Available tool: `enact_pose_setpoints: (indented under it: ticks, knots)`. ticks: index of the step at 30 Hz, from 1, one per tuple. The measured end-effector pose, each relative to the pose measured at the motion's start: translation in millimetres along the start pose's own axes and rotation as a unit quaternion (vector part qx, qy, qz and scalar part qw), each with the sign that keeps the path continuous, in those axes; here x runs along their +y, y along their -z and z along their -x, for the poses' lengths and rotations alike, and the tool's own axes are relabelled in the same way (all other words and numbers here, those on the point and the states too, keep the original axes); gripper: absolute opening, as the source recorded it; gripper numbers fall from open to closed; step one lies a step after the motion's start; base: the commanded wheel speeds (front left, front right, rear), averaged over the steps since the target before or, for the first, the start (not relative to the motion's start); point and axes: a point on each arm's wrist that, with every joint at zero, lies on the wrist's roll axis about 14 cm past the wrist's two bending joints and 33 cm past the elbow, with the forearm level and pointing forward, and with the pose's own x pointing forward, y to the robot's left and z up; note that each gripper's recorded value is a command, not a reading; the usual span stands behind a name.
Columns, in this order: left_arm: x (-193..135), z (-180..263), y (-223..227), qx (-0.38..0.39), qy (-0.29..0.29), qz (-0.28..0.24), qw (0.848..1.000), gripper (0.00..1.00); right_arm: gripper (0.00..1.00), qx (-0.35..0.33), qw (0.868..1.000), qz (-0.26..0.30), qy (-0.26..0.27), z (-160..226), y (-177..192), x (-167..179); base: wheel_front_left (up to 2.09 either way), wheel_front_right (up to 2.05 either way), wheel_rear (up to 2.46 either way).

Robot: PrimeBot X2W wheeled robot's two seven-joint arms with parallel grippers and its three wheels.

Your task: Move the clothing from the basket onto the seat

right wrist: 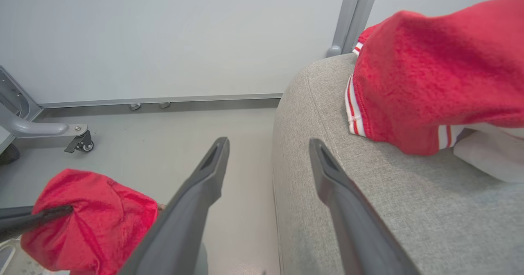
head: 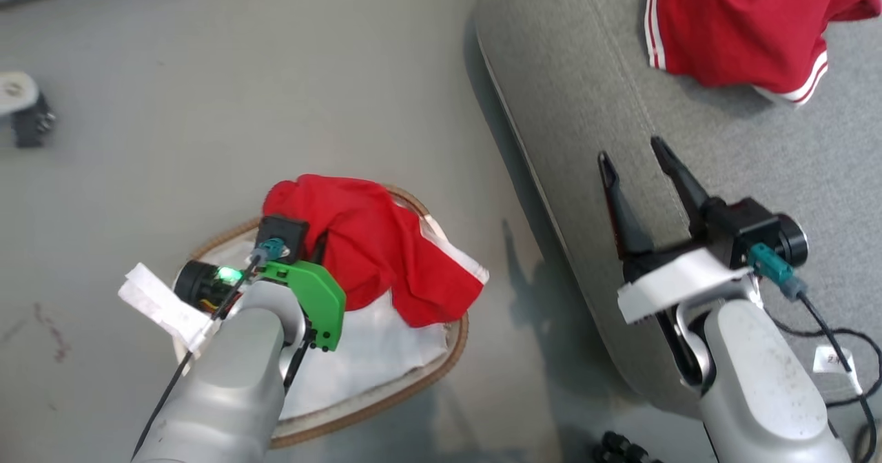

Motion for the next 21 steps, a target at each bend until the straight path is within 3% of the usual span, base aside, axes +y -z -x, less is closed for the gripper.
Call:
enact_pose_setpoints:
  ticks: [6, 10, 21]
  knots:
    - [-11.9, 28.5, -61.7, -0.075, 0.003, -0.070, 0.995, 0.00, 1.00, -0.005, 1.000, 0.005, -0.004, 28.0, -8.7, 6.3, 0.00, 0.00, 0.00]
    - [-25.0, 54.3, -114.7, -0.137, 0.010, -0.135, 0.981, 0.00, 1.00, -0.018, 1.000, 0.005, -0.012, 45.3, -19.3, 13.8, 0.00, 0.00, 0.00]
    - [-57.7, 158.8, -268.2, -0.304, -0.008, -0.281, 0.910, 0.00, 1.00, -0.098, 0.994, 0.021, -0.052, 72.5, -73.9, 41.6, 0.00, 0.00, 0.00]
